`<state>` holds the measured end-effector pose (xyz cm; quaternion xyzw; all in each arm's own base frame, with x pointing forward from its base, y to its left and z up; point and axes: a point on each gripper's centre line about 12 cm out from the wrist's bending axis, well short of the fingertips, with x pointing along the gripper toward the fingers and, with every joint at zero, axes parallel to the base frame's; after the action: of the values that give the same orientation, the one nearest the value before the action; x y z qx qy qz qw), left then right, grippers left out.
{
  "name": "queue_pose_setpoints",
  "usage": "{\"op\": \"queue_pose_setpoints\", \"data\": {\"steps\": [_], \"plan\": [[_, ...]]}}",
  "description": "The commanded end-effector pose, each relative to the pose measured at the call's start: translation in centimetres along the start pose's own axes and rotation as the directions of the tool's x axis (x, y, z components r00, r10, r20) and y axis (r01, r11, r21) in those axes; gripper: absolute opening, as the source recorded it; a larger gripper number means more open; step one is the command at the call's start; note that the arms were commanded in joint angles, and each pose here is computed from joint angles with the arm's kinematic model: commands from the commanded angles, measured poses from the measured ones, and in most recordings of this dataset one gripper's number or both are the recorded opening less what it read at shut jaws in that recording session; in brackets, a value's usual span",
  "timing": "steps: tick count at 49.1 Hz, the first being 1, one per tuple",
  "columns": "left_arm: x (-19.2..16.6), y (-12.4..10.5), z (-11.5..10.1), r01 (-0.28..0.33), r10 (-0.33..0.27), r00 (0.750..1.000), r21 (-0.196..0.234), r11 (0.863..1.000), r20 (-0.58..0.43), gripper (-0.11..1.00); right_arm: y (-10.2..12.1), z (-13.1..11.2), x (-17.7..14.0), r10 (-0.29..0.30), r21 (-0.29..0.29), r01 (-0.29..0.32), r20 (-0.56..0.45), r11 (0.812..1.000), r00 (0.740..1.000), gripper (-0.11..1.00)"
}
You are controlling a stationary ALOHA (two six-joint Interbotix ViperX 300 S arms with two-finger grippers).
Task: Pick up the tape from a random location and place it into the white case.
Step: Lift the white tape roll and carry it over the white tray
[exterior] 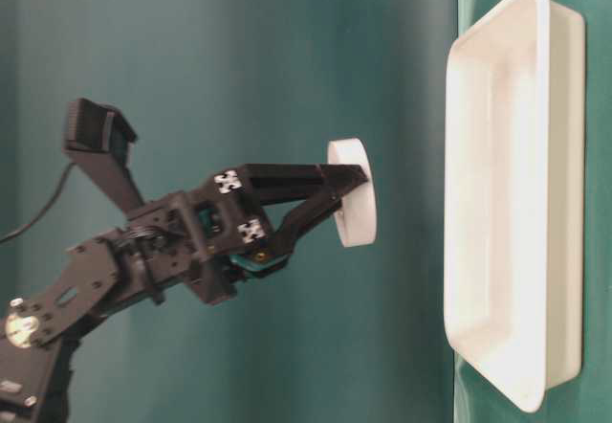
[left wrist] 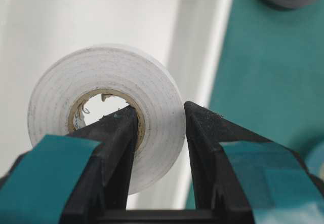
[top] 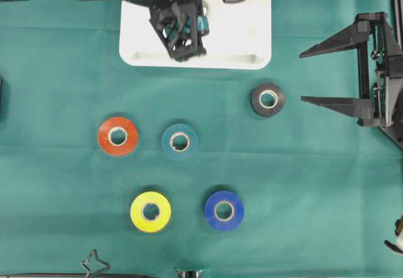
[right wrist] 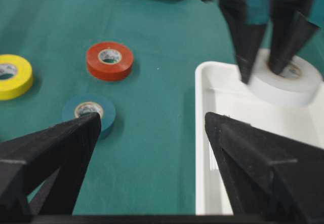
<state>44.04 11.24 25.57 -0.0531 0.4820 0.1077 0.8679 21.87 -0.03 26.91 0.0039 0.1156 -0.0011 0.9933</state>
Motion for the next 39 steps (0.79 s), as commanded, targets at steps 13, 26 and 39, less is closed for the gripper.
{"op": "queue_pose_setpoints", "data": {"steps": [13,26,39], "plan": [[-1.1,3.0,1.6,-0.039,0.040,0.997,-0.034,0.999,0.059,0.25,0.1,1.2,0.1,0.003,-0.004,-0.003,0.028,1.000,1.000,0.93],[-1.1,3.0,1.5,-0.037,0.039,0.998,-0.035,0.999,0.055,0.25,0.1,1.2,0.1,0.003,-0.004,-0.003,0.026,1.000,1.000,0.93],[-1.1,3.0,1.5,-0.037,0.039,0.998,-0.035,0.999,0.055,0.25,0.1,1.2,0.1,0.003,-0.004,-0.003,0.028,1.000,1.000,0.93]]}}
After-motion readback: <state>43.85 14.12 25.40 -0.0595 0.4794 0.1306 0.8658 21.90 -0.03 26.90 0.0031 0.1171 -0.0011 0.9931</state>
